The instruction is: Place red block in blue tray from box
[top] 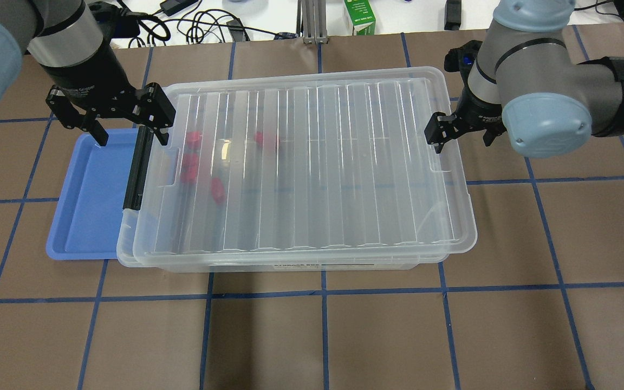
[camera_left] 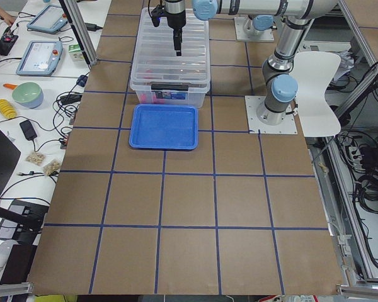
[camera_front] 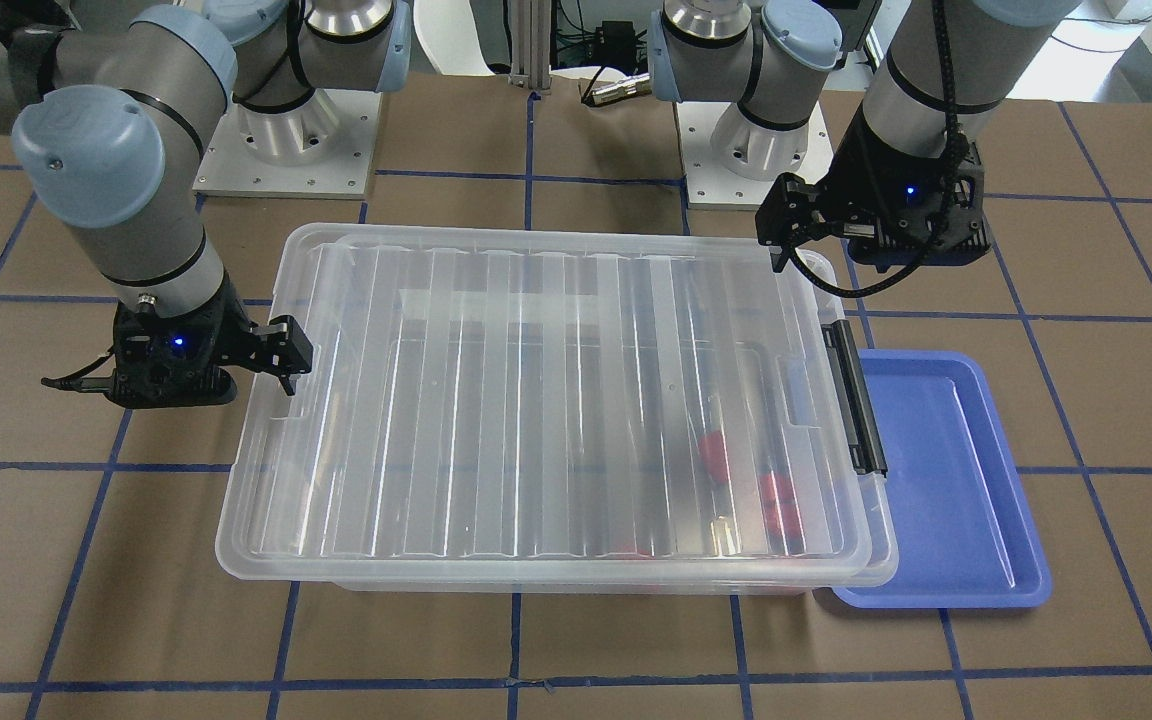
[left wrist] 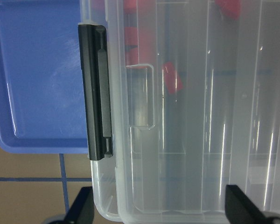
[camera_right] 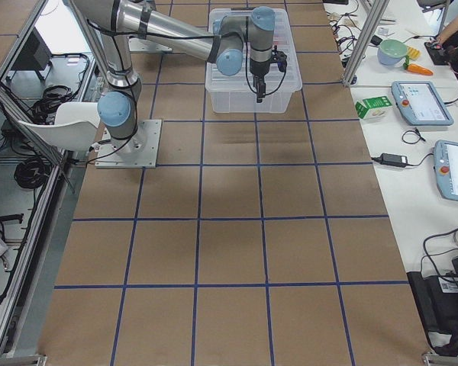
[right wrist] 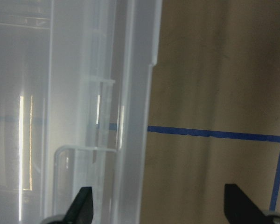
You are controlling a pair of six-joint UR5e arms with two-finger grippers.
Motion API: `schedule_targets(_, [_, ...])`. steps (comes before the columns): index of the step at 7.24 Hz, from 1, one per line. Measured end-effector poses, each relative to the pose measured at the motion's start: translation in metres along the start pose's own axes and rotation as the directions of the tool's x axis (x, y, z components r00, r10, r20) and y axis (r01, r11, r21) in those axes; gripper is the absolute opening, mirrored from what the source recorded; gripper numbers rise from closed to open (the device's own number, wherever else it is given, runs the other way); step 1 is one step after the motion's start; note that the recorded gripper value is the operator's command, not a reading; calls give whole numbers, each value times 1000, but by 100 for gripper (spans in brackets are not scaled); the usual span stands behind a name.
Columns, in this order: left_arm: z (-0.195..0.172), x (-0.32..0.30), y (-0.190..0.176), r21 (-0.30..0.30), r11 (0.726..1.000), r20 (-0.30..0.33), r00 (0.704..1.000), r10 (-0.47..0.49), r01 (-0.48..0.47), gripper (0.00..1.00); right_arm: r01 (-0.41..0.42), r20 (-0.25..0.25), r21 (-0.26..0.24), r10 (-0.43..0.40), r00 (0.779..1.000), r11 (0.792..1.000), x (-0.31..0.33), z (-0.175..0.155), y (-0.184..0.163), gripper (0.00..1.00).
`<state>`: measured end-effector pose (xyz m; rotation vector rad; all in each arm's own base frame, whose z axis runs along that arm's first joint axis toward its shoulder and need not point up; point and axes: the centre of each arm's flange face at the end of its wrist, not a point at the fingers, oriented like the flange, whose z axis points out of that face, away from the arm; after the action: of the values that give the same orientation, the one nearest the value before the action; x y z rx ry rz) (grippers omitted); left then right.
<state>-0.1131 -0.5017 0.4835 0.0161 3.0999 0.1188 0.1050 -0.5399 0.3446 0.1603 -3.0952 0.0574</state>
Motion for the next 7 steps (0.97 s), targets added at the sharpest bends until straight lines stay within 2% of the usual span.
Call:
schedule_targets(2, [0, 0, 0, 0, 1000, 2, 1000, 0, 0, 100, -6, 0, -3, 6, 1000, 1000, 27, 1, -2, 99])
schedule_targets(7, [0, -1, 0, -1, 1000, 3, 1000, 3, -3, 100, 41, -12, -5, -41, 999, 999, 97, -1, 2, 99])
